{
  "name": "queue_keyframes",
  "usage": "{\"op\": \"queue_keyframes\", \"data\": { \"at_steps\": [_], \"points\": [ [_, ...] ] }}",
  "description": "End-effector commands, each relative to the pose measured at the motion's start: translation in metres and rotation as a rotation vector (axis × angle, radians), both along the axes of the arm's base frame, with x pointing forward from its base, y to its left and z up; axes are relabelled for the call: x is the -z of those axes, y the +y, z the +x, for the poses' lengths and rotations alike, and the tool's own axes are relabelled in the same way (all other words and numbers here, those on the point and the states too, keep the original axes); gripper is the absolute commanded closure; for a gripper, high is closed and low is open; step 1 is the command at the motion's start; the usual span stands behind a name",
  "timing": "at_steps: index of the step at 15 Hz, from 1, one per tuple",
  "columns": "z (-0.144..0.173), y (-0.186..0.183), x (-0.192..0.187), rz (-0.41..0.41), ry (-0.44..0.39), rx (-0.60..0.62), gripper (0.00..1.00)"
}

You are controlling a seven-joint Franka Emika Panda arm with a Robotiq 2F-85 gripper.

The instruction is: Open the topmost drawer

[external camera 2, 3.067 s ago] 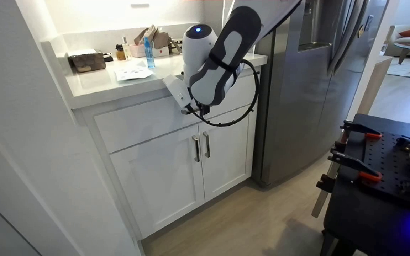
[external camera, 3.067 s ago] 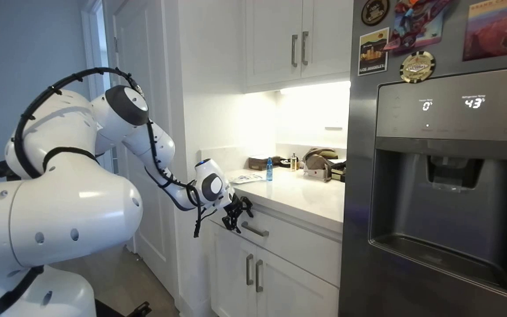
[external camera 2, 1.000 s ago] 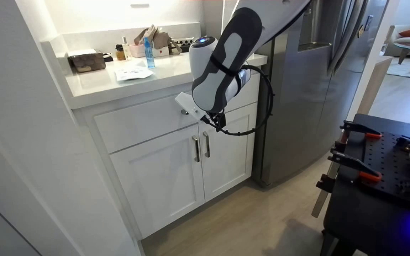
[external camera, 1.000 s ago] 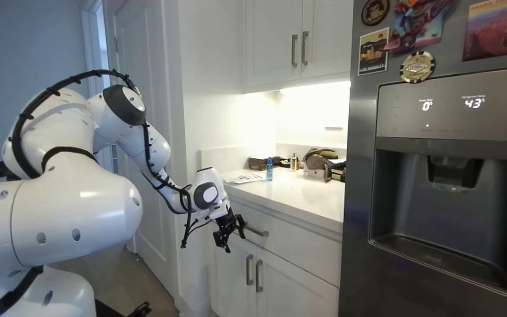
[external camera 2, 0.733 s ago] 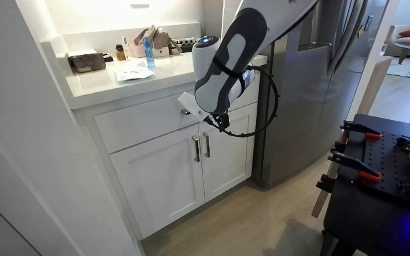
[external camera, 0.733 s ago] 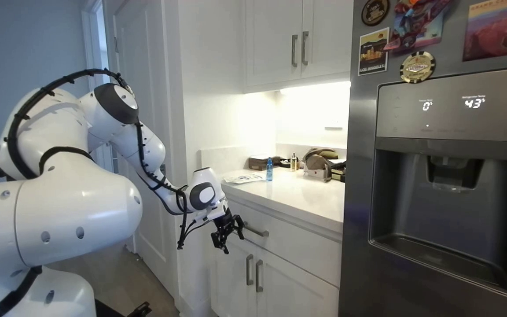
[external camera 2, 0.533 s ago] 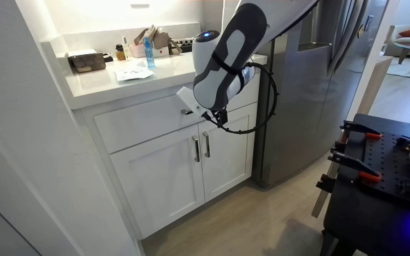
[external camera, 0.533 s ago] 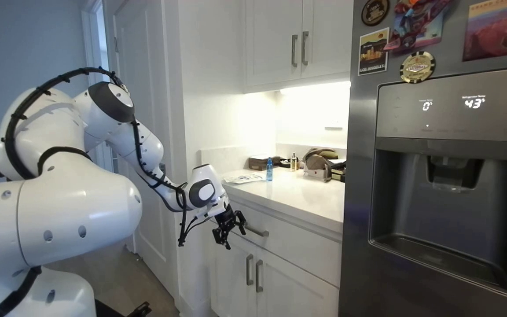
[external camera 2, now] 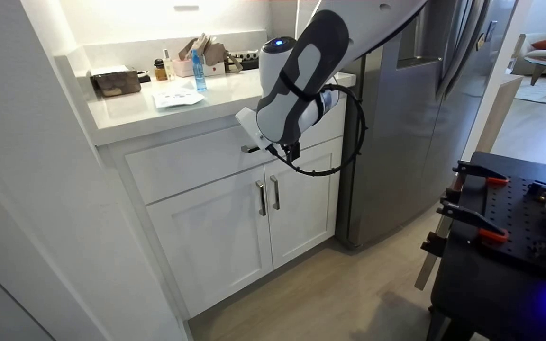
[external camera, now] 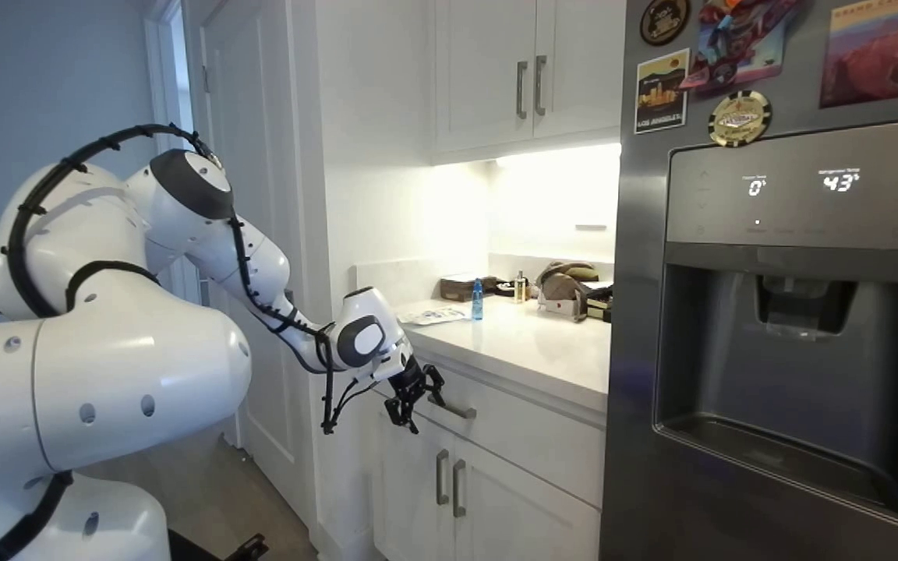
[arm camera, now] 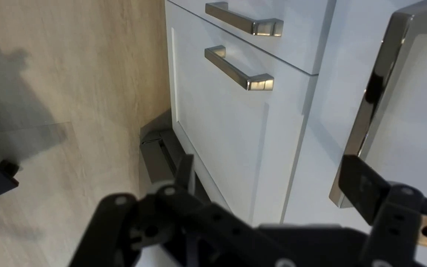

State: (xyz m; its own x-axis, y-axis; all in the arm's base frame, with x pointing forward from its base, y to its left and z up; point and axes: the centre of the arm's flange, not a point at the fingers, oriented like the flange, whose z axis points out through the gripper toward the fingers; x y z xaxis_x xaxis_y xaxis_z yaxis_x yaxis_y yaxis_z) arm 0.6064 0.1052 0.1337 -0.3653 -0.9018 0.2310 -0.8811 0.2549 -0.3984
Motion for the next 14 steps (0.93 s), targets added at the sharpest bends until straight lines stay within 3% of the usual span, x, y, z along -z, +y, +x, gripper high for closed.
{"op": "queue_keyframes", "data": {
  "at_steps": [1,14],
  "points": [
    [0.009,-0.006,0.011,-0.01,-0.052,-0.01,0.0],
    [0.037,-0.002,0.017,0.009,-0.143,-0.021,0.0]
  ]
}}
